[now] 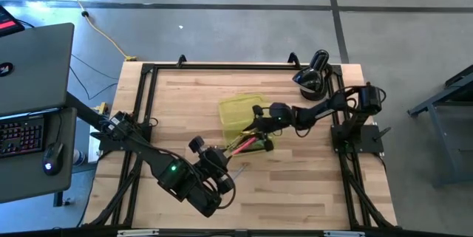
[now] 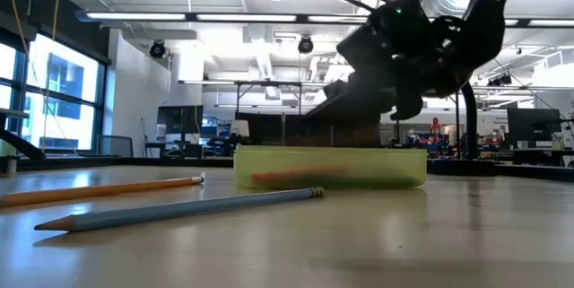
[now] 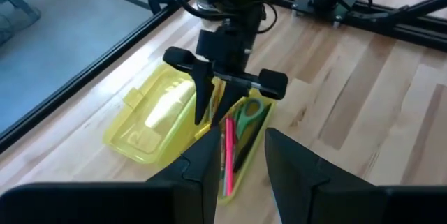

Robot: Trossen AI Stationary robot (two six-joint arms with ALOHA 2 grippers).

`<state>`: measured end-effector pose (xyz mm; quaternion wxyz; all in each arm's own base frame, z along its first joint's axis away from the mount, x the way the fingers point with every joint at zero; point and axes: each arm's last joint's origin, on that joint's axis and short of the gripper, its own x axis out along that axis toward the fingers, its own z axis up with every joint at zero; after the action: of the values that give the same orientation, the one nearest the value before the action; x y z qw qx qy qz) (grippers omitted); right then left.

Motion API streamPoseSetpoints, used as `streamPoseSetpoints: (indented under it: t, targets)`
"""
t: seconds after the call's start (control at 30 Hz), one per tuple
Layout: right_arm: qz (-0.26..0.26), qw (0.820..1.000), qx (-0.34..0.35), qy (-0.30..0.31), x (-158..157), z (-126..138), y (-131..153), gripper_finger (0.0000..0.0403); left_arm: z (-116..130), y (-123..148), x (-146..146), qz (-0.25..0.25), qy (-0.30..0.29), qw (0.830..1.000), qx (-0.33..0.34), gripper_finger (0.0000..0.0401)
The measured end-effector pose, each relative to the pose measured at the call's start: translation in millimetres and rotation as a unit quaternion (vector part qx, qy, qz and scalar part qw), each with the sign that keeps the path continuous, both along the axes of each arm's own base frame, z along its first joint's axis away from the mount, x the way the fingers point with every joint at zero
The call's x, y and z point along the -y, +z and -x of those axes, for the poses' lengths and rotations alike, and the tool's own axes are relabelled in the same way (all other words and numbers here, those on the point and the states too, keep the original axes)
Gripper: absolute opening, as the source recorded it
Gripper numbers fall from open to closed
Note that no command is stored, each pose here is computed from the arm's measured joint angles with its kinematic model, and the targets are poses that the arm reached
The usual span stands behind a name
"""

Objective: Pick & place school supplies into a supply box
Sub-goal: Put the orange pencil into the yellow supply box, then put the blue pencil into the yellow supply box

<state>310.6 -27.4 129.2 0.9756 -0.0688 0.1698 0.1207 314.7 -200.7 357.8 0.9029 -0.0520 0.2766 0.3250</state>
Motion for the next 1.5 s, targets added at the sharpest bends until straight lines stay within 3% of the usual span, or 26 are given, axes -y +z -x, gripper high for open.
streamPoseSetpoints:
  t: [0.23, 0.5, 0.7, 0.93, 1.1, 1.23, 1.5]
  targets:
    - [-0.020, 0.999, -0.038, 0.007, -9.5, 4.4, -8.1, 0.0122, -0.4, 0.6, 0.5, -0.001, 0.003, 1.000, 0.008, 0.0142]
    - [-0.005, 0.995, 0.030, 0.095, -54.0, -11.9, 13.7, 0.0129, -0.5, 0.9, 0.3, -0.006, 0.005, 1.000, 0.013, 0.0143]
    - [0.067, 0.997, 0.025, 0.028, -69.3, -16.3, 15.7, 0.0129, -0.5, 0.2, 1.1, 0.008, 0.000, 1.000, 0.005, 0.0143]
    - [-0.046, 0.989, 0.014, 0.143, -88.5, -16.7, 22.3, 0.0129, -0.1, 0.0, 2.1, 0.013, -0.003, 1.000, 0.002, 0.0142]
    - [-0.038, 0.984, 0.016, 0.173, -121.8, -10.9, 17.8, 0.0129, -0.4, 0.8, 1.3, -0.001, 0.003, 1.000, 0.012, 0.0143]
    - [0.002, 0.985, 0.035, 0.172, -144.8, -10.6, 6.6, 0.0129, -0.7, 1.2, 1.1, -0.005, 0.005, 1.000, 0.017, 0.0143]
    - [0.015, 0.978, 0.052, 0.204, -161.2, -47.7, 2.1, 0.0129, -3.7, 2.7, 3.4, 0.006, 0.002, 0.999, 0.033, 0.0142]
